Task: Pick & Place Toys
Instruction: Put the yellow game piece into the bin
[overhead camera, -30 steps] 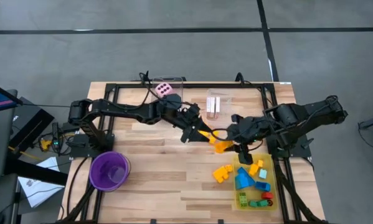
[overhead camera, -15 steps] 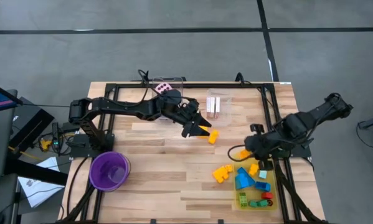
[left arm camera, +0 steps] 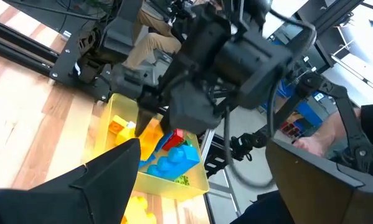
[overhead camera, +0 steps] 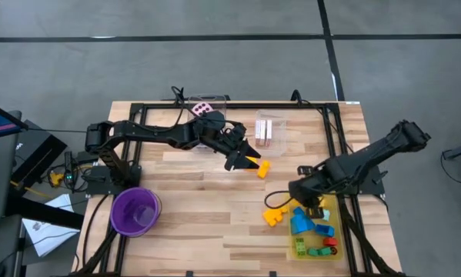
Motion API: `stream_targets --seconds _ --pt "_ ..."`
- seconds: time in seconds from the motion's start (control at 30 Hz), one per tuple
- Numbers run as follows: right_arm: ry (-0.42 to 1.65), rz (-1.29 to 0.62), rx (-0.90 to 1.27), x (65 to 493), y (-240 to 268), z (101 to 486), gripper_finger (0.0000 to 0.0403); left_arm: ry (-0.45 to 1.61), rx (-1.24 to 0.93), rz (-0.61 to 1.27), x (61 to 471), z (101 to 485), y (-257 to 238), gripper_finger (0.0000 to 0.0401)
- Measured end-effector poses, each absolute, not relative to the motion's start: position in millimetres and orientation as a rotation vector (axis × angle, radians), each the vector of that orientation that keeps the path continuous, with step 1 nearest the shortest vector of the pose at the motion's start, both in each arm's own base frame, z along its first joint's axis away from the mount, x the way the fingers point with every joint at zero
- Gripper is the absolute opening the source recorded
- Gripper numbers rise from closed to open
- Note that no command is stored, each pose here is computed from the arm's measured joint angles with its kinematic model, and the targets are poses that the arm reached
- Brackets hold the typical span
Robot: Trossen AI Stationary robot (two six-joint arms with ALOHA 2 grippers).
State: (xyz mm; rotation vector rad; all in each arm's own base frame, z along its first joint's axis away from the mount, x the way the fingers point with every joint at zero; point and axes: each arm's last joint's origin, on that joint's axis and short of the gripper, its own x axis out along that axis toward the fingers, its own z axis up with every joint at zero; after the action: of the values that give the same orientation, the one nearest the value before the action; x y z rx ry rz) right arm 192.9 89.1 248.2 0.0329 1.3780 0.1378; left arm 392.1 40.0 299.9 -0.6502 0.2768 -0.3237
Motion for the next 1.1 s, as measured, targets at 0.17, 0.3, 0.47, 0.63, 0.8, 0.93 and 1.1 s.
stream_targets --seconds 0.17,0.3,0.47,0.63,0.8,0.93,1.1 --pt "1.447 0.141 0.017 203.5 90.0 234.3 0.0133 0.280 -0.655 -0.325 392.2 299.8 38.9 0.0340" --pt "1.473 0.143 0.001 207.8 91.2 227.8 0.0135 0.281 -0.657 -0.327 392.2 299.8 38.3 0.0340" --pt "1.484 0.128 0.013 215.7 88.8 220.9 0.0130 0.282 -0.657 -0.329 392.3 299.8 37.4 0.0340" --pt "1.505 0.100 0.090 217.3 81.1 204.9 0.0133 0.284 -0.657 -0.333 392.5 299.8 35.6 0.0340" --pt "1.510 0.080 0.136 214.5 76.8 194.8 0.0133 0.288 -0.657 -0.342 392.6 299.6 32.9 0.0340" --pt "1.501 0.093 0.120 215.6 77.1 194.1 0.0133 0.291 -0.656 -0.343 392.6 299.3 32.4 0.0340" --pt "1.475 0.105 0.119 217.1 76.5 190.5 0.0134 0.291 -0.656 -0.342 392.6 299.3 32.4 0.0340"
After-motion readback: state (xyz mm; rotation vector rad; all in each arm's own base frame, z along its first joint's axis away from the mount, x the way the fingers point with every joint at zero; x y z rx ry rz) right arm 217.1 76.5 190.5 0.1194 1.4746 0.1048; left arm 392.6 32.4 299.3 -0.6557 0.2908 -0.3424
